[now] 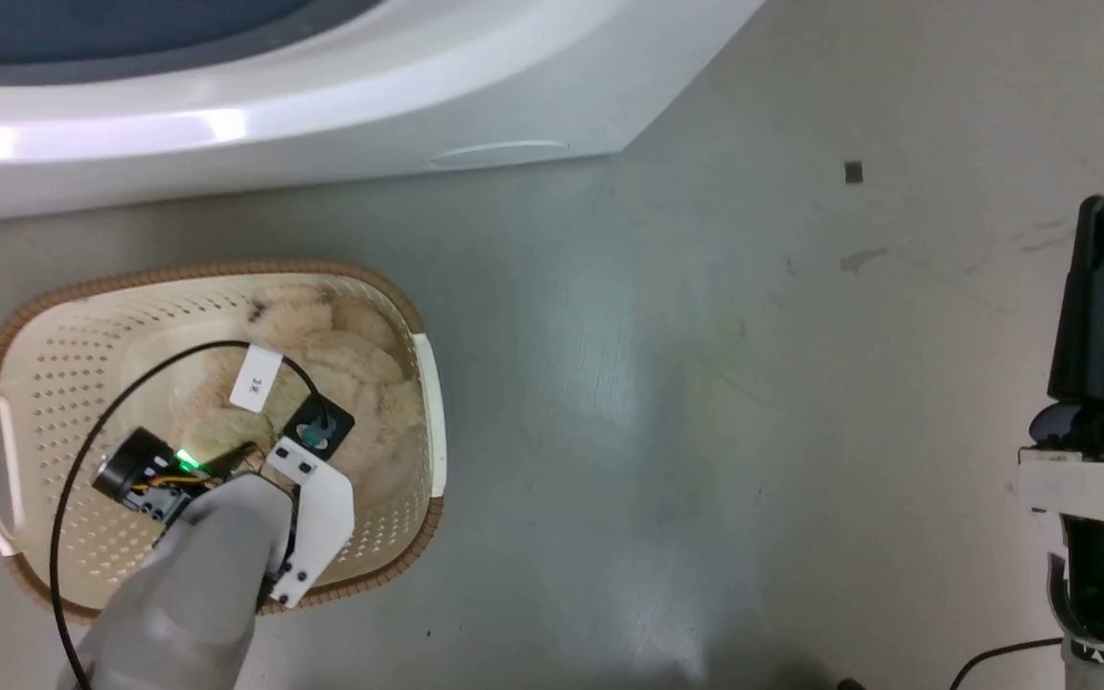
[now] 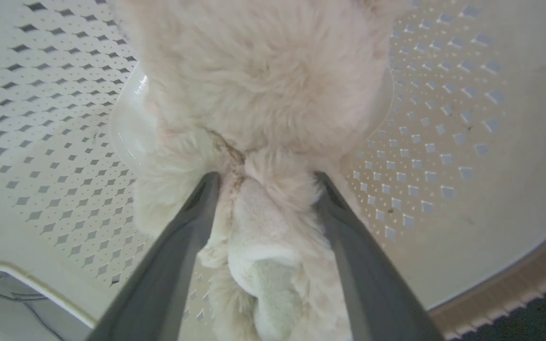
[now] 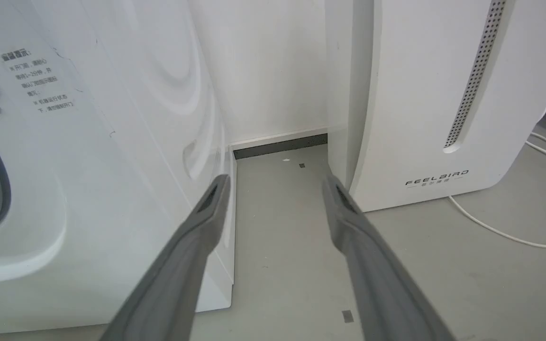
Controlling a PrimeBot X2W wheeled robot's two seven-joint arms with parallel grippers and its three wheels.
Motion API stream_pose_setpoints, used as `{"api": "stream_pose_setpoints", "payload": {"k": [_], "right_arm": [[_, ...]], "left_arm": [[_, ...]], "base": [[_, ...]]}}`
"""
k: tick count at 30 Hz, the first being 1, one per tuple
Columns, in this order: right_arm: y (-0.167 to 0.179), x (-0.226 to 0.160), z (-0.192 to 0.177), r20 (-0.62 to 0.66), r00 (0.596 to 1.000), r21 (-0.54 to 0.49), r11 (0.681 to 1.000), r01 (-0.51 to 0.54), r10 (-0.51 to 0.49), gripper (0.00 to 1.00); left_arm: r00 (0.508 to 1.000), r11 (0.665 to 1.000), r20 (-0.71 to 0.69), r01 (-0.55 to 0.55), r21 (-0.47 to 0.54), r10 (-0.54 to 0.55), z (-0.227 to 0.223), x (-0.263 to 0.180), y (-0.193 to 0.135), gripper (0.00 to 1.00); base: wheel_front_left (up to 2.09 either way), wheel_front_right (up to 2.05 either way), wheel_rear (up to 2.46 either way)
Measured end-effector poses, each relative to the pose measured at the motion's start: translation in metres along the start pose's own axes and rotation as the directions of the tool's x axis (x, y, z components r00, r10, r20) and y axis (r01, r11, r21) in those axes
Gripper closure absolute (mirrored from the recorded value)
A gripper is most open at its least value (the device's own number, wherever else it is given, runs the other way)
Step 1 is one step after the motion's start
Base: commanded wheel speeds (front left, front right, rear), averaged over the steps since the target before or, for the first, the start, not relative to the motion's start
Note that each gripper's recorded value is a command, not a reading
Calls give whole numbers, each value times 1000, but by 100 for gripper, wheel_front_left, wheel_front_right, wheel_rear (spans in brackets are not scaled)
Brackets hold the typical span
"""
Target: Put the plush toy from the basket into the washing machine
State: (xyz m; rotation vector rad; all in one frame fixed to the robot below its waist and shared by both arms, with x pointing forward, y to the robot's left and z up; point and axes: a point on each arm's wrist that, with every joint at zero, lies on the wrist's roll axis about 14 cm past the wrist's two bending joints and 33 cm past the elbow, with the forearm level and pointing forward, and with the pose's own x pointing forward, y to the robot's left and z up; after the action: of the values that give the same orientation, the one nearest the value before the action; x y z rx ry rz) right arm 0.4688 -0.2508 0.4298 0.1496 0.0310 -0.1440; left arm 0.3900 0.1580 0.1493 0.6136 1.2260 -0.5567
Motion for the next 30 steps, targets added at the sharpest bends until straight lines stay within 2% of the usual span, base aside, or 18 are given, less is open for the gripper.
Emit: {"api": "stream_pose_setpoints", "payload": {"k": [11,12,13,14,24,30], "right_arm": [[-11,12,-19,-4,1000,3,1000,29,-29,0],[-12,13,-20,-4,1000,2,1000,31,-31,0],[-13,14,-21,-4,999,3,999,34,-34,0],[-14,14,-21,-4,999,4,999,37,-36,0],[-19,21,-19,33,998,20,999,49,-50,0],[-19,21,-7,66,997,32,998,49,-51,0]], "left_arm": [[995,998,-96,25,63,-19,-17,34,2,0],[994,997,-106,28,69,-21,-20,36,2,22],[993,997,-116,31,74,-23,-22,38,2,89],[992,996,-126,35,77,-25,-24,39,2,100],[979,991,-201,62,117,-38,-37,49,4,100],[979,991,-200,52,123,-27,-36,41,10,100]], "base": [[0,0,0],[0,0,0],[0,0,0],[0,0,0],[0,0,0],[0,0,0]]}}
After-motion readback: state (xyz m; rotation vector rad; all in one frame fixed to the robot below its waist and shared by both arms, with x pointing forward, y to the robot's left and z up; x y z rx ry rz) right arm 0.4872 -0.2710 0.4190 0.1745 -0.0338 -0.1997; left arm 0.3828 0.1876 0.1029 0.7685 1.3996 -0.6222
